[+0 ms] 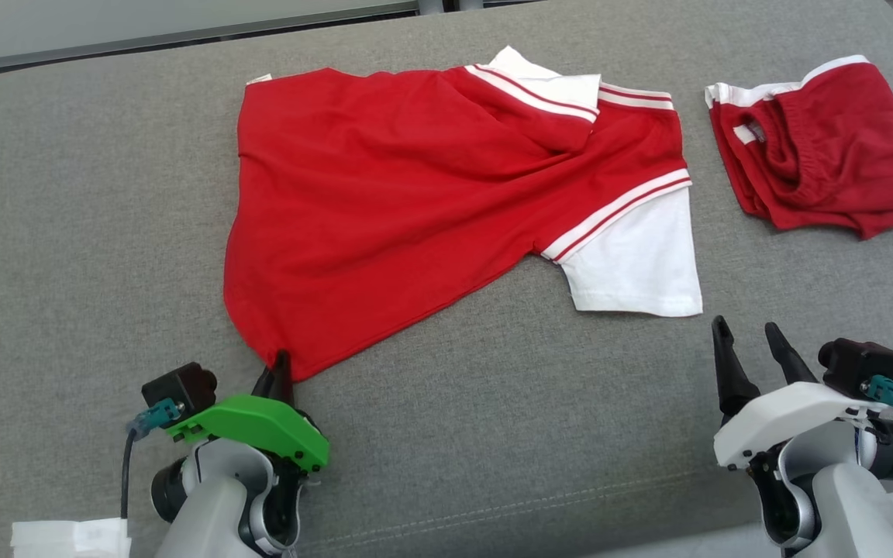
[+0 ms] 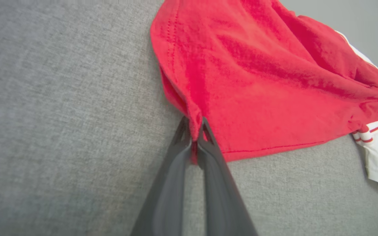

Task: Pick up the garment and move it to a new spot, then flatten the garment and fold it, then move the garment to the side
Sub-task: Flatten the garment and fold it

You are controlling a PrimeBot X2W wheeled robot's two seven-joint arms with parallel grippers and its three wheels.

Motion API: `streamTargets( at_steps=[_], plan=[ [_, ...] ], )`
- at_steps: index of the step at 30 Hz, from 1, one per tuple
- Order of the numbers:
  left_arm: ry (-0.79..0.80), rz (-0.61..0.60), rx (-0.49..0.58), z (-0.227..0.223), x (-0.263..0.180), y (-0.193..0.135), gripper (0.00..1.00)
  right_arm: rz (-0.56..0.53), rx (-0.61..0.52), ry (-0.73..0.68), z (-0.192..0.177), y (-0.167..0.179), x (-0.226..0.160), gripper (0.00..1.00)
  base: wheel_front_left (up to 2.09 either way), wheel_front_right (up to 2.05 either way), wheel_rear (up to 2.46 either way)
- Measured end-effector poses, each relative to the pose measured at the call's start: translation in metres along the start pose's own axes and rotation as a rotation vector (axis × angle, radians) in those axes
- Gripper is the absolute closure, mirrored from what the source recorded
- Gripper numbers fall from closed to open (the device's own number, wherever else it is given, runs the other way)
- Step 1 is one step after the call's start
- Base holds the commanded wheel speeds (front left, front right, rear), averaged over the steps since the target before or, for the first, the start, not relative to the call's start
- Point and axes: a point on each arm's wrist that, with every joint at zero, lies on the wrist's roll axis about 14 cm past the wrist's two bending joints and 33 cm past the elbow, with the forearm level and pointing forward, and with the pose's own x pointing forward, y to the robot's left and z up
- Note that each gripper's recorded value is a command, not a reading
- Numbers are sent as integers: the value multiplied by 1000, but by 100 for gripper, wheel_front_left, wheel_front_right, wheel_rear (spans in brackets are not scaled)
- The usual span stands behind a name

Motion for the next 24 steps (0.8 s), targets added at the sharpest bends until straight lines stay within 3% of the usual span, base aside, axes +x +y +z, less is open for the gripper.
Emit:
streamTargets(
  at_steps=[14,24],
  plan=[
    [-145,-88,87,37,-7,-28,100,9,126,102,-20,11,34,0,0,0,0],
    [-152,-83,103,39,-12,-26,100,11,135,208,-44,18,55,0,0,0,0]
  ],
)
